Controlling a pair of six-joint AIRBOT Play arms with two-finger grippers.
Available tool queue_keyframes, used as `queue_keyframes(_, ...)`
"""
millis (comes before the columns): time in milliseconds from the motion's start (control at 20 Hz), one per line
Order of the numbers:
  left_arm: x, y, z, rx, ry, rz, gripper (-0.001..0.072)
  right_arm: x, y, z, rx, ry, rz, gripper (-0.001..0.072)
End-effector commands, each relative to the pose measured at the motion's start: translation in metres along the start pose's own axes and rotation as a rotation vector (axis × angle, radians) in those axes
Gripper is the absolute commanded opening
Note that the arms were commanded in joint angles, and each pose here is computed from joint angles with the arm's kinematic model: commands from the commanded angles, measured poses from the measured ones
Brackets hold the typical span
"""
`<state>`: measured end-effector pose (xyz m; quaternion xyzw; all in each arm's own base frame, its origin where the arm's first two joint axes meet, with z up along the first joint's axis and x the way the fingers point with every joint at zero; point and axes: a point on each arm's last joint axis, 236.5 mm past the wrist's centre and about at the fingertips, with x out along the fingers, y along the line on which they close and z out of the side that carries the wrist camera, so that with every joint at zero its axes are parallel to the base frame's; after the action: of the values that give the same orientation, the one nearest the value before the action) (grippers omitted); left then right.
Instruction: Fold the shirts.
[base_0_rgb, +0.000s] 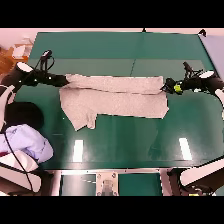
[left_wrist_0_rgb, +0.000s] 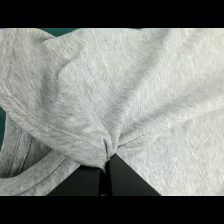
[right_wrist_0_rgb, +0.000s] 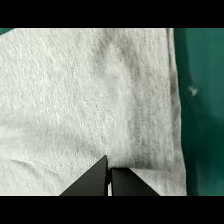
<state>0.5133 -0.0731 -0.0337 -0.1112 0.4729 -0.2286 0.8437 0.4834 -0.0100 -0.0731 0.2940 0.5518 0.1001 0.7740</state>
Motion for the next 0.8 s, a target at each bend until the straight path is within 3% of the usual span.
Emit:
queue_keyframes(0, 0.001, 0.003, -0.005, -0.016, 0.018, 0.011, 0.0021, 0.0, 0.003, -0.012, 0.029, 0.048, 0.014, 0.0012)
queue_keyframes(50, 0.001, 0.003, -0.004, -0.029, 0.015, 0.013, 0.0022, 0.0, 0.004, -0.011, 0.031, 0.047, 0.016, 0.0054)
queue_keyframes(100, 0.0, 0.003, -0.004, -0.044, 0.015, 0.013, 0.0145, 0.0, 0.004, -0.012, 0.037, 0.049, 0.016, 0.0158)
queue_keyframes(150, -0.001, 0.001, -0.005, -0.067, 0.022, 0.007, 0.0498, -0.003, 0.005, -0.014, 0.037, 0.064, 0.021, 0.0237)
queue_keyframes(200, -0.005, -0.001, -0.007, -0.102, 0.043, -0.007, 0.061, -0.009, 0.007, -0.015, 0.034, 0.082, 0.032, 0.0238)
queue_keyframes(450, -0.056, -0.011, -0.043, -0.317, 0.26, -0.113, 0.0611, -0.068, -0.006, -0.022, 0.104, 0.064, -0.024, 0.0239)
queue_keyframes(750, -0.095, -0.021, -0.153, -0.429, 0.399, 0.05, 0.0611, -0.08, -0.025, -0.12, 0.268, 0.061, -0.107, 0.0227)
